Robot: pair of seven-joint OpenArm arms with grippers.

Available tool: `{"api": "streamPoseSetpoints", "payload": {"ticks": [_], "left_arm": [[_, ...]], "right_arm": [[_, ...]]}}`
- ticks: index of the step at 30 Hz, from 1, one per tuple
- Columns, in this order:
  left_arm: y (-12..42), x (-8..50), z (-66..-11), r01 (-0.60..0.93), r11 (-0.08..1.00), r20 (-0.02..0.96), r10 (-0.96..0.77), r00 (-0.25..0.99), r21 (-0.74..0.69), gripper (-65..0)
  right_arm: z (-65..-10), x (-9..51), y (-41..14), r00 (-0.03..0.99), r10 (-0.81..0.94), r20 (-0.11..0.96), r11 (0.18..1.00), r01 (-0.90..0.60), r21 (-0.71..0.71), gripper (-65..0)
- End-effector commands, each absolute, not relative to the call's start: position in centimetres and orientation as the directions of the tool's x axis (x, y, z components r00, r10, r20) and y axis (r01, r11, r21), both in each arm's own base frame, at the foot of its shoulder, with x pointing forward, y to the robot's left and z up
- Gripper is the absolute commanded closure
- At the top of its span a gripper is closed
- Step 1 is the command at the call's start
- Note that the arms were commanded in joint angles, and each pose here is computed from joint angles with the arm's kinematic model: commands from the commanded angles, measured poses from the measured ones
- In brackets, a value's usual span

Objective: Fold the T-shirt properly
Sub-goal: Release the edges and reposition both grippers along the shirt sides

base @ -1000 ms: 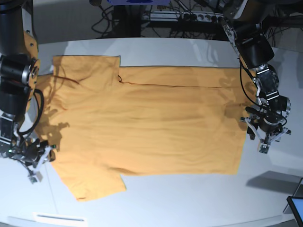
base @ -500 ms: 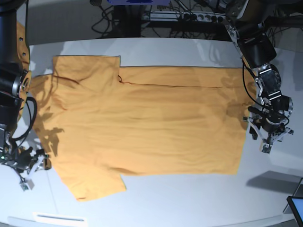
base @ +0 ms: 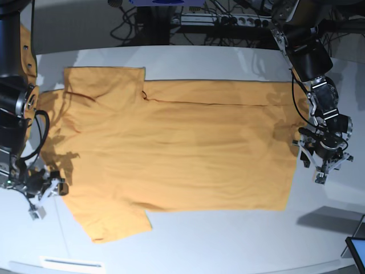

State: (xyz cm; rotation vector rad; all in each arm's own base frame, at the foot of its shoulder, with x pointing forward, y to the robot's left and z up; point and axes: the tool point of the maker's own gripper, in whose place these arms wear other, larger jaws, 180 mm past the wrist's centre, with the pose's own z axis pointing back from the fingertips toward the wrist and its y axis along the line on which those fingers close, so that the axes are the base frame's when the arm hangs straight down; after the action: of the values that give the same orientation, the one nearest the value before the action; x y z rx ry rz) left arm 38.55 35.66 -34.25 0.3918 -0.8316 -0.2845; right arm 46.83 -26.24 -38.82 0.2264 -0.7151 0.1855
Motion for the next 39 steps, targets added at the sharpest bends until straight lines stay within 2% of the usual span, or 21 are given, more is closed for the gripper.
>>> {"api": "streamPoseSetpoints", "payload": {"ticks": [1, 10, 14, 23, 27, 33, 39], "left_arm": [[36.5, 39.6, -31.9, 0.063, 0.879, 0.684, -0.411, 0.602, 0.473, -30.4], [36.5, 39.1, -32.3, 0.069, 0.877, 0.674, -0.414, 0.612, 0.476, -30.4], [36.5, 38.6, -32.0, 0.070, 0.867, 0.669, -0.429, 0.607, 0.493, -30.4], [37.3, 37.9, -31.2, 0.069, 0.847, 0.654, -0.456, 0.604, 0.526, -30.4], [37.8, 37.1, -31.5, 0.078, 0.838, 0.635, -0.466, 0.617, 0.539, -30.4], [37.9, 36.9, -31.7, 0.080, 0.838, 0.631, -0.466, 0.620, 0.540, -30.4], [40.2, 35.3, -30.4, 0.001, 0.836, 0.652, -0.428, 0.626, 0.548, -30.4]], "right_arm": [[-35.6, 49.1, -27.0, 0.677, 0.074, 0.732, 0.963, -0.240, 0.126, -33.2], [-36.7, 48.7, -25.4, 0.688, 0.075, 0.721, 0.955, -0.257, 0.147, -33.2], [-36.4, 49.1, -25.3, 0.661, 0.066, 0.748, 0.955, -0.259, 0.145, -33.2], [-36.5, 48.7, -26.6, 0.657, 0.063, 0.751, 0.961, -0.243, 0.132, -33.4], [-37.0, 48.7, -27.6, 0.648, 0.033, 0.761, 0.976, -0.184, 0.114, -33.5], [-37.3, 48.5, -27.2, 0.649, 0.035, 0.760, 0.973, -0.196, 0.122, -33.5], [-37.2, 48.7, -27.0, 0.640, 0.030, 0.768, 0.973, -0.195, 0.124, -33.5]]}}
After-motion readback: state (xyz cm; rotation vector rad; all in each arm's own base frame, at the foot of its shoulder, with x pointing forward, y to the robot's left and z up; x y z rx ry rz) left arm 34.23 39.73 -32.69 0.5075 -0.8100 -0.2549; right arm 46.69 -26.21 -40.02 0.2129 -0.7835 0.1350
